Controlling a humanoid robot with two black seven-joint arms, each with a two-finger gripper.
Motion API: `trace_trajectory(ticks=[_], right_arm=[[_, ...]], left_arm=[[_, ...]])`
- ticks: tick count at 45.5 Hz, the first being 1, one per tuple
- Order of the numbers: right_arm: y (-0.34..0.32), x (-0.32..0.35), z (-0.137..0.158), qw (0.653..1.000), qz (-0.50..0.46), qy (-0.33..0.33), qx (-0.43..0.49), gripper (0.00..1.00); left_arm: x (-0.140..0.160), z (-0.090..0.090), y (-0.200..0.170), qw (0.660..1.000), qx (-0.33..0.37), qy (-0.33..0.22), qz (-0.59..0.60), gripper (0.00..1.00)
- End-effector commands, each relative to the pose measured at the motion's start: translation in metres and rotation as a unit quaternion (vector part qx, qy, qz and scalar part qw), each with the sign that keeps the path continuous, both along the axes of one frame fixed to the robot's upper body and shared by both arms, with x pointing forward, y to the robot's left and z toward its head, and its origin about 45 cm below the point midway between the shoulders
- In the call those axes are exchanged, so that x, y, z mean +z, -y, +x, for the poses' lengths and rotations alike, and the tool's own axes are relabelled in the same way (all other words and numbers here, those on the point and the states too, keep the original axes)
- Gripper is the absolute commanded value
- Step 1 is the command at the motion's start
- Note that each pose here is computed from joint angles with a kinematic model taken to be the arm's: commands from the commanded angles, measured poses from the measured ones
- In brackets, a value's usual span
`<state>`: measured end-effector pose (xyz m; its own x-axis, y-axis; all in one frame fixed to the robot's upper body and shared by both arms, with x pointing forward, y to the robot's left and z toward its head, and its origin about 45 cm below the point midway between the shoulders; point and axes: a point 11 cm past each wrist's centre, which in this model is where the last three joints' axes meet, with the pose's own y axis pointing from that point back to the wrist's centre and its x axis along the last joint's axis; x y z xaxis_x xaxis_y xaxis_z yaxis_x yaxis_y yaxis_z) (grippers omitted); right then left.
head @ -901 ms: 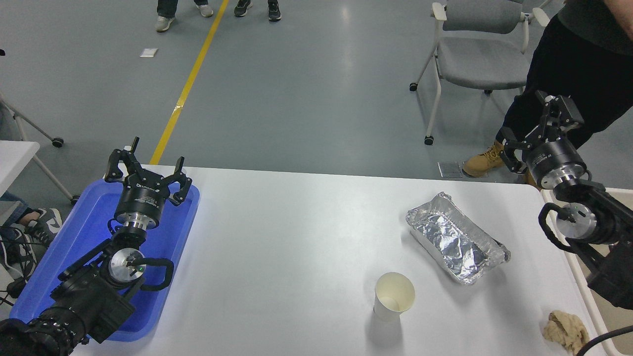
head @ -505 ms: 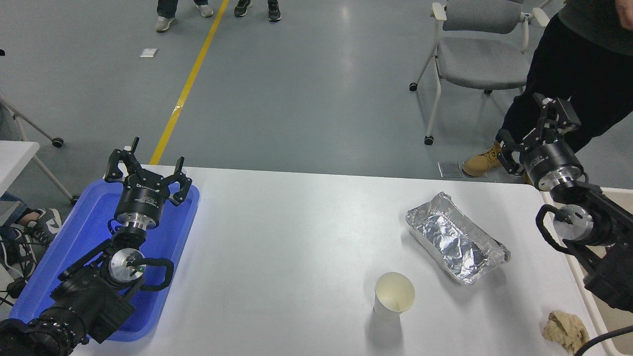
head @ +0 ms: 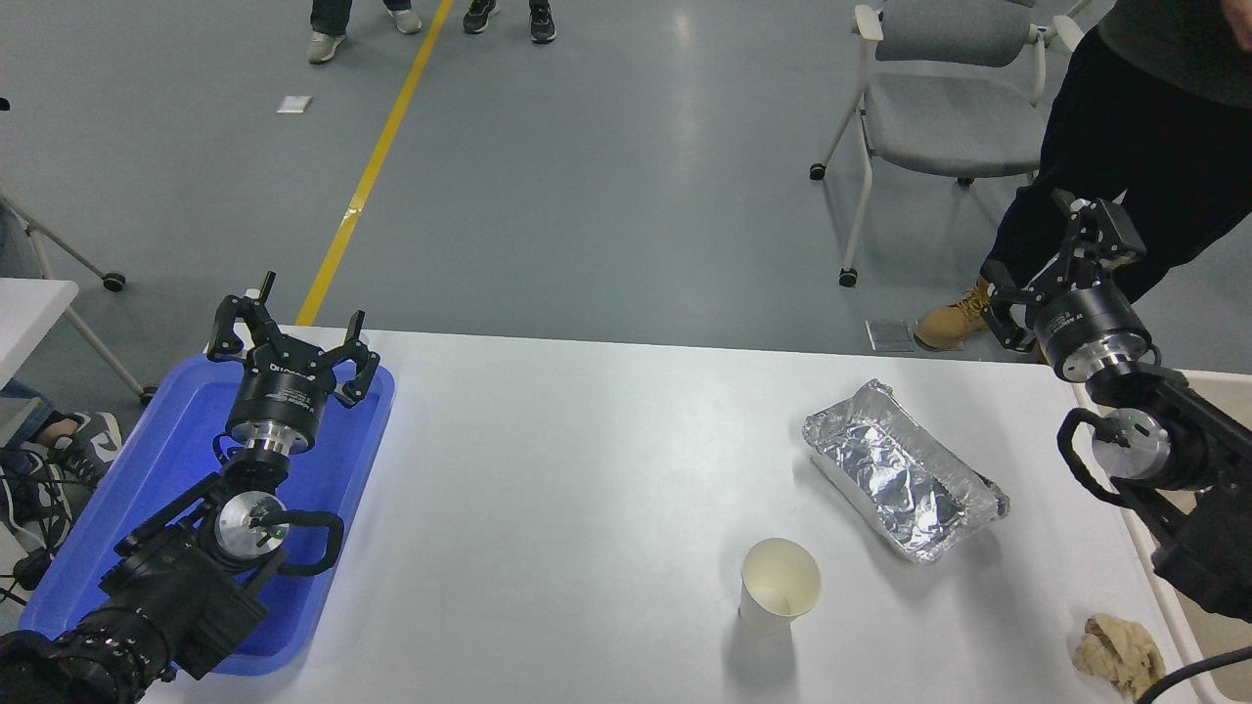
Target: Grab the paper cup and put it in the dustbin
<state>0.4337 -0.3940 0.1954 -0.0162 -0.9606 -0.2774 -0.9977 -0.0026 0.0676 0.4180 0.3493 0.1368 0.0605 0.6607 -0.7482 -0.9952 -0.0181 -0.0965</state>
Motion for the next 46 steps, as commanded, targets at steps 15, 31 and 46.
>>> trace_trajectory(ticks=[15,31,46], right_arm=[[0.0,0.0,0.0,1.0,-0.001,-0.001,0.001,1.0],[0.0,-0.003,-0.001,1.0,0.0,-0.003,0.001,1.0],[0.013,-0.011,-0.007,0.997,-0.062,-0.035,0.015,1.0]], left_arm=[[0.0,0.0,0.0,1.0,0.001,0.0,0.0,1.0],[0.0,0.0,0.0,1.0,0.001,0.0,0.0,1.0],[0.0,0.0,0.0,1.0,0.001,0.0,0.0,1.0]])
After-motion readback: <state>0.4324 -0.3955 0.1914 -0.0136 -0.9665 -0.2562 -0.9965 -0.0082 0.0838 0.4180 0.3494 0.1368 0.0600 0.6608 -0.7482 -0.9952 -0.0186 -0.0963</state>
